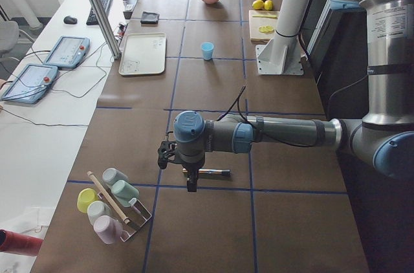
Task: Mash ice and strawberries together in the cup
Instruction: 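Grasp another ice cube from the pink bowl with the right gripper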
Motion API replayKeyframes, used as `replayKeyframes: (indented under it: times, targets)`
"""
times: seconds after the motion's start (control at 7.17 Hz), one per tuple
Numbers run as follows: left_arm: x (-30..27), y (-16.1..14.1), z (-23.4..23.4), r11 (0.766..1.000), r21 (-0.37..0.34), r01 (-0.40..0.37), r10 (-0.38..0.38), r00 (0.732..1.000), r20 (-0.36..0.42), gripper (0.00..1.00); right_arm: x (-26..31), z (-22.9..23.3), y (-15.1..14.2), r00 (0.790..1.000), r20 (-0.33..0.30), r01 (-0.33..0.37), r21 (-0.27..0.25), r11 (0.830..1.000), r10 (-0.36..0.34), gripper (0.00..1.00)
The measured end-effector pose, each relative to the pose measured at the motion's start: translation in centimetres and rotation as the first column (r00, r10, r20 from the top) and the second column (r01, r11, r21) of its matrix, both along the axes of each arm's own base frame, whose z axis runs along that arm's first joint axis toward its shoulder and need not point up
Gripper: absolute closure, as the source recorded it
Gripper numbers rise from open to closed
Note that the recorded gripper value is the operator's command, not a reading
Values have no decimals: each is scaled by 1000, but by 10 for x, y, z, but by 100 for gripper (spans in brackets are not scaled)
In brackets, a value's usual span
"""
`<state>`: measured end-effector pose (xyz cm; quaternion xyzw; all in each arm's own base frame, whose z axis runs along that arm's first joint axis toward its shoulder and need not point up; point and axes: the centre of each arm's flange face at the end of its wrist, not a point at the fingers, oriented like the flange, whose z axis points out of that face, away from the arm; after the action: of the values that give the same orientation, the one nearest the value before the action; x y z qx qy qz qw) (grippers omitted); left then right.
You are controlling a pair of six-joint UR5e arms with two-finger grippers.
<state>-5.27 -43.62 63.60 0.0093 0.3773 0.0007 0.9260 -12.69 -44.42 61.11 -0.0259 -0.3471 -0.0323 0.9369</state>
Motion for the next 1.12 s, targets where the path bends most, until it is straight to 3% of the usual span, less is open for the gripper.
replayKeyframes:
  times: [0.14, 0.56, 0.7, 1.12]
  targets:
    - [0, 0, 0, 1000, 0, 0, 0, 1000, 0, 0, 1, 7, 0, 1000, -15, -2, -4, 1000, 2, 22]
    - [0, 0, -3, 1000, 4, 0, 0, 1000, 0, 0, 0, 11, -4, 1000, -24, -4, -5, 1000, 4, 91]
    - [0, 0, -3, 1000, 5, 0, 0, 1000, 0, 0, 0, 12, -3, 1000, -26, -4, -7, 1000, 4, 100]
    - [-1, 2, -6, 1000, 10, 2, -2, 1000, 0, 0, 4, 3, 0, 1000, -14, -7, 4, 1000, 7, 100]
